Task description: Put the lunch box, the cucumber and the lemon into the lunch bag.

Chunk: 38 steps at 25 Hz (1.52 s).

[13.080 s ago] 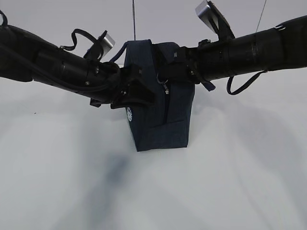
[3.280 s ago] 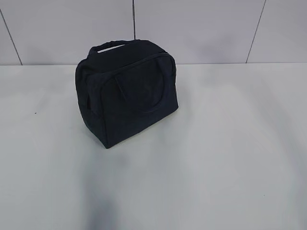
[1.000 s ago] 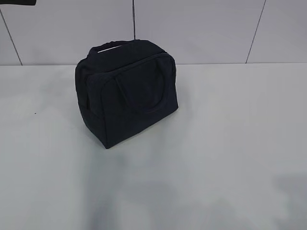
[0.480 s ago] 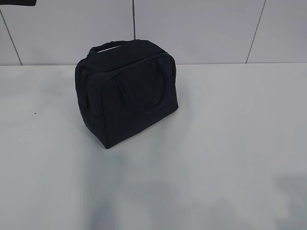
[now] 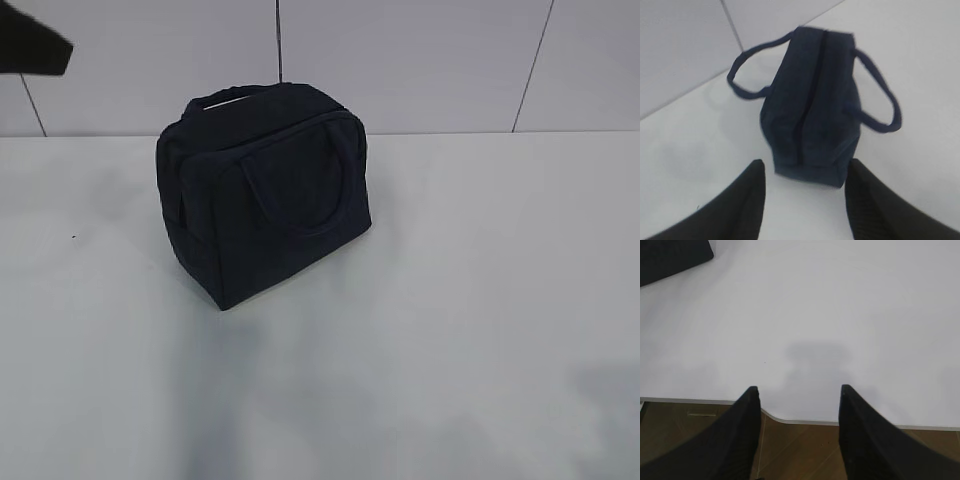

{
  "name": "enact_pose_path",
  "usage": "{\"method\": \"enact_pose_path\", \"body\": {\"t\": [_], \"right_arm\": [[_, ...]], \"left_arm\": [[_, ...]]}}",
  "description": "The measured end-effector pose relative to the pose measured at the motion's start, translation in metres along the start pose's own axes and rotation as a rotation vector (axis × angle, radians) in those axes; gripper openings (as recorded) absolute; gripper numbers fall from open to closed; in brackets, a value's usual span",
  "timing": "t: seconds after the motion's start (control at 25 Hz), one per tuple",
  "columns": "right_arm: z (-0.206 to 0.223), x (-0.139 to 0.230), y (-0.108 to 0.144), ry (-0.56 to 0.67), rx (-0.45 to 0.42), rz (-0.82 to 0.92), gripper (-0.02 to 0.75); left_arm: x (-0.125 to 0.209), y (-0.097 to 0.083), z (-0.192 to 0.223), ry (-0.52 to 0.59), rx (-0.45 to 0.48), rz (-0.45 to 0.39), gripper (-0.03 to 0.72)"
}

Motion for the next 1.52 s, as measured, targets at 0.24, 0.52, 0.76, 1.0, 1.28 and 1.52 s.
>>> {"method": "enact_pose_path", "body": {"t": [0.24, 0.52, 0.76, 1.0, 1.28, 1.52], "right_arm": [[0.0, 0.0, 0.0, 0.0, 0.0, 0.002, 0.383], [0.0, 0.0, 0.0, 0.0, 0.0, 0.002, 0.383], [0.0, 0.0, 0.0, 0.0, 0.0, 0.002, 0.383], [0.0, 0.0, 0.0, 0.0, 0.0, 0.002, 0.383], [0.0, 0.0, 0.0, 0.0, 0.0, 0.002, 0.383], [0.0, 0.0, 0.0, 0.0, 0.0, 0.002, 0.383]], "left_arm": [[0.025, 0.005, -0.023, 0.122, -0.197, -0.048, 0.377], [0.034, -0.015, -0.081, 0.004, -0.314, -0.036, 0.377], [0.069, -0.042, -0.117, -0.059, -0.378, -0.045, 0.377], [0.098, -0.062, -0.14, -0.077, -0.403, -0.097, 0.377], [0.125, -0.082, -0.158, -0.112, -0.413, -0.181, 0.377], [0.156, -0.101, -0.168, -0.122, -0.411, -0.232, 0.377]]}}
Point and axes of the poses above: a point on each arm's last joint axis where the gripper is mounted, z pointing out along that axis toward the gripper, y along the wrist's bending axis when the last joint is at zero, x = y × z, the point moved 1 cm from there along z, pointing out along that axis toward the gripper, and after that the axes turned 9 degrees about z, right-handed, at the moved point
